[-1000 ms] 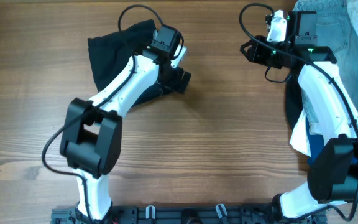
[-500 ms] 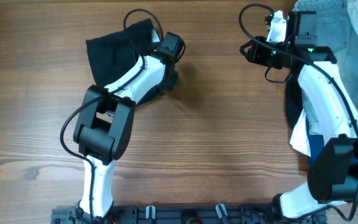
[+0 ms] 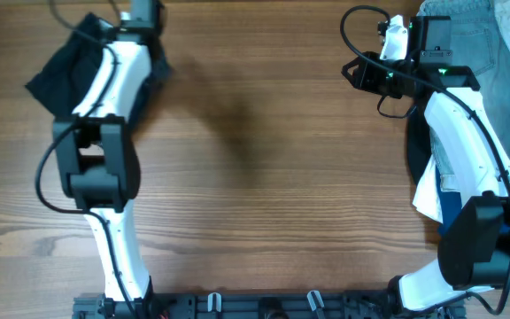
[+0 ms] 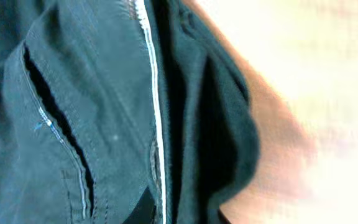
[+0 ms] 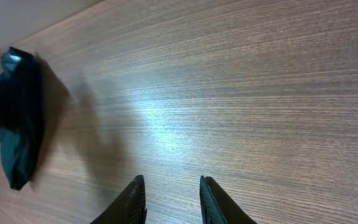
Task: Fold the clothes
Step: 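Lift the folded trousers and carry them to the top-left table corner with the left gripper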
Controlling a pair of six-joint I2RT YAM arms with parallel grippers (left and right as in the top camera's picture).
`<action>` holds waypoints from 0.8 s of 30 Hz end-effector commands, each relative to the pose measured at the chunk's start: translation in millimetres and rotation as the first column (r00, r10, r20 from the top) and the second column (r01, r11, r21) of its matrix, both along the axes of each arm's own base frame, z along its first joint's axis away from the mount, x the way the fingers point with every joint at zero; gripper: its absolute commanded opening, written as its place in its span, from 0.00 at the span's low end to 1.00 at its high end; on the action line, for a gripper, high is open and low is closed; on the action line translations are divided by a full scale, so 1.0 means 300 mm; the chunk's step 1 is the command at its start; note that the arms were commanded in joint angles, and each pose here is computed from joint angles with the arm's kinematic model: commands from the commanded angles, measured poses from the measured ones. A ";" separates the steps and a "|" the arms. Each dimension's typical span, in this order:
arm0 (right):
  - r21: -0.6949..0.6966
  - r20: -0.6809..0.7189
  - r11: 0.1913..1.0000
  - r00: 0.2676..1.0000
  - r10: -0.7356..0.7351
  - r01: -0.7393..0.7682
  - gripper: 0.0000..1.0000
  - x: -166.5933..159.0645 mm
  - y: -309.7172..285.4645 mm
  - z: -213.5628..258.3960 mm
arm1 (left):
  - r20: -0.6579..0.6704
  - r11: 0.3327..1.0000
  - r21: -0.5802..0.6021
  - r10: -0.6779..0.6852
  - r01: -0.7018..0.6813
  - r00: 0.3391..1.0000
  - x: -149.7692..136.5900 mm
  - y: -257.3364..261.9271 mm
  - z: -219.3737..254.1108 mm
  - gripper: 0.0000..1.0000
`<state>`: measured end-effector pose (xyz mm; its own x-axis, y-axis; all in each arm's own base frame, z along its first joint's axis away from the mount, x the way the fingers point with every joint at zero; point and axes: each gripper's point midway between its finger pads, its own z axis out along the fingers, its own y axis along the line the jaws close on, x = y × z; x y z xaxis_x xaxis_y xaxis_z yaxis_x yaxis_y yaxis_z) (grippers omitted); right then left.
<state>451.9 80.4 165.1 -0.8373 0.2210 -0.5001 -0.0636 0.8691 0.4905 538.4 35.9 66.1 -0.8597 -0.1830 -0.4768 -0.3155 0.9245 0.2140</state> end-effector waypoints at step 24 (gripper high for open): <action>-0.021 -0.006 1.000 1.000 0.012 -0.012 0.37 0.000 -0.002 -0.025 | -0.029 0.999 -0.020 -0.040 0.039 0.999 -0.048 0.149 0.111 1.00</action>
<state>451.8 80.4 164.8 -0.8375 0.2180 -0.5011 -0.0661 0.8699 0.4888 555.8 71.7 94.1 -0.7904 -0.2506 -0.5591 -0.3735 0.9204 0.1154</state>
